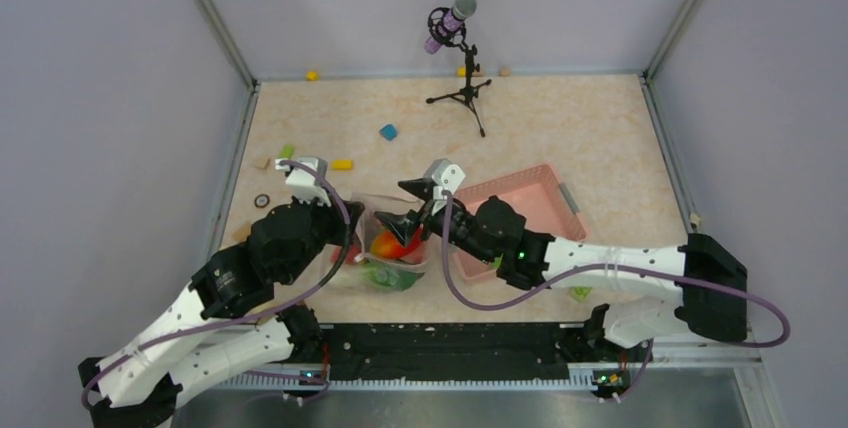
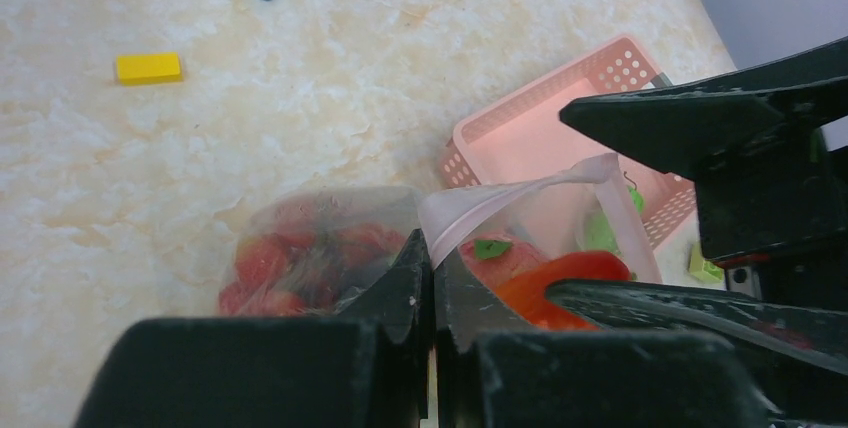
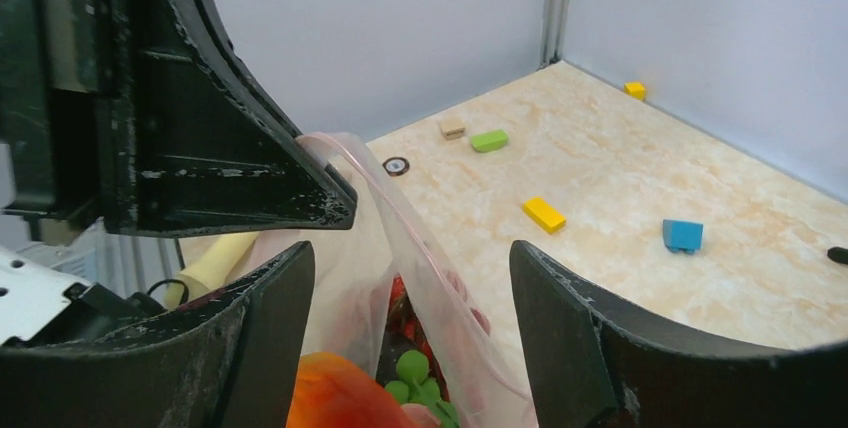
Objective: Place the food in the zip-top bag and seal the zipper
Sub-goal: Place the fake fruit in the zipper food storage bag, then adjust the zipper food storage bag at the center of the board.
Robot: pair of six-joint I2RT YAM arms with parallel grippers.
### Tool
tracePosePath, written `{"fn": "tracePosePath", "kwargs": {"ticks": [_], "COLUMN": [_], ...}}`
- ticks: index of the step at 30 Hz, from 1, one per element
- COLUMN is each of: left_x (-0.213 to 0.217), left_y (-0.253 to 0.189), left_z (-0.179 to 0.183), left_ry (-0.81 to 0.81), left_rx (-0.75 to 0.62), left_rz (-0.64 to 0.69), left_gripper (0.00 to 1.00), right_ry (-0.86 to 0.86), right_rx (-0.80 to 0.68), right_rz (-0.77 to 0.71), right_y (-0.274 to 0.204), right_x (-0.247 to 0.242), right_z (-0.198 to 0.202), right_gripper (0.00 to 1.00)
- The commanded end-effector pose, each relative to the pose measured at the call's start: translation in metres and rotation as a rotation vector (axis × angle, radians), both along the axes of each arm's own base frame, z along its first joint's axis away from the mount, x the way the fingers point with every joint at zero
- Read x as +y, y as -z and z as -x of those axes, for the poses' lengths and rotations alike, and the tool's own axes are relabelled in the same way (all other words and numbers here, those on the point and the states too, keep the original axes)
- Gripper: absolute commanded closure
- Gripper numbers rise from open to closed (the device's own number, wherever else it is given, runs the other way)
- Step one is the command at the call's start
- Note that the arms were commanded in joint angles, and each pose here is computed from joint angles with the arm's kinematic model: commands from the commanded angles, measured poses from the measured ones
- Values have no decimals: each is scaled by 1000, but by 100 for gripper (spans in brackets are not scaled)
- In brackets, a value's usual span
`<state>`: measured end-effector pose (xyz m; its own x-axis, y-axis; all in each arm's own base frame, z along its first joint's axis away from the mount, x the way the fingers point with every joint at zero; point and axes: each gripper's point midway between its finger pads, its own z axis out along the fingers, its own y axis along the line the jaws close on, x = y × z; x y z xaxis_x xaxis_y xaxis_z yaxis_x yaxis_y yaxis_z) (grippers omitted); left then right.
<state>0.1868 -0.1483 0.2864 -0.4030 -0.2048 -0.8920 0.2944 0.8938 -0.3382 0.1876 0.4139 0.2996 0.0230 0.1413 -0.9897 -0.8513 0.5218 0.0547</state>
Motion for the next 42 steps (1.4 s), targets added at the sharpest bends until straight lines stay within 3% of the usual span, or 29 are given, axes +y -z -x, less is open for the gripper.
{"fn": "tracePosePath", "kwargs": {"ticks": [1, 7, 10, 13, 17, 26, 33, 36, 42], "left_x": [-3, -2, -1, -3, -5, -6, -11, -11, -13], "left_y": [-16, -17, -16, -16, -14, -15, -18, -20, -29], "left_z": [-3, -3, -4, -5, -5, -4, -2, 0, 4], "left_ry": [-2, -9, -13, -10, -2, 6, 32, 39, 59], "left_rx": [-37, -37, -34, -31, -25, -23, -14, -11, -7], "left_rz": [69, 74, 73, 73, 71, 78, 82, 89, 104], "left_gripper": [100, 100, 100, 100, 100, 100, 100, 100, 100], "right_ry": [-63, 53, 189, 207, 171, 372, 350, 355, 348], "right_rx": [-15, 105, 235, 322, 327, 300, 307, 313, 278], "right_rz": [-86, -75, 35, 149, 182, 177, 205, 222, 186], "right_y": [-48, -47, -19, 13, 30, 35, 40, 39, 9], "right_x": [-11, -43, -63, -72, -68, -89, -76, -72, -75], "right_z": [19, 11, -1, 4, 9, -18, -26, -30, -33], "right_gripper": [29, 27, 27, 30, 42, 75, 84, 100, 100]}}
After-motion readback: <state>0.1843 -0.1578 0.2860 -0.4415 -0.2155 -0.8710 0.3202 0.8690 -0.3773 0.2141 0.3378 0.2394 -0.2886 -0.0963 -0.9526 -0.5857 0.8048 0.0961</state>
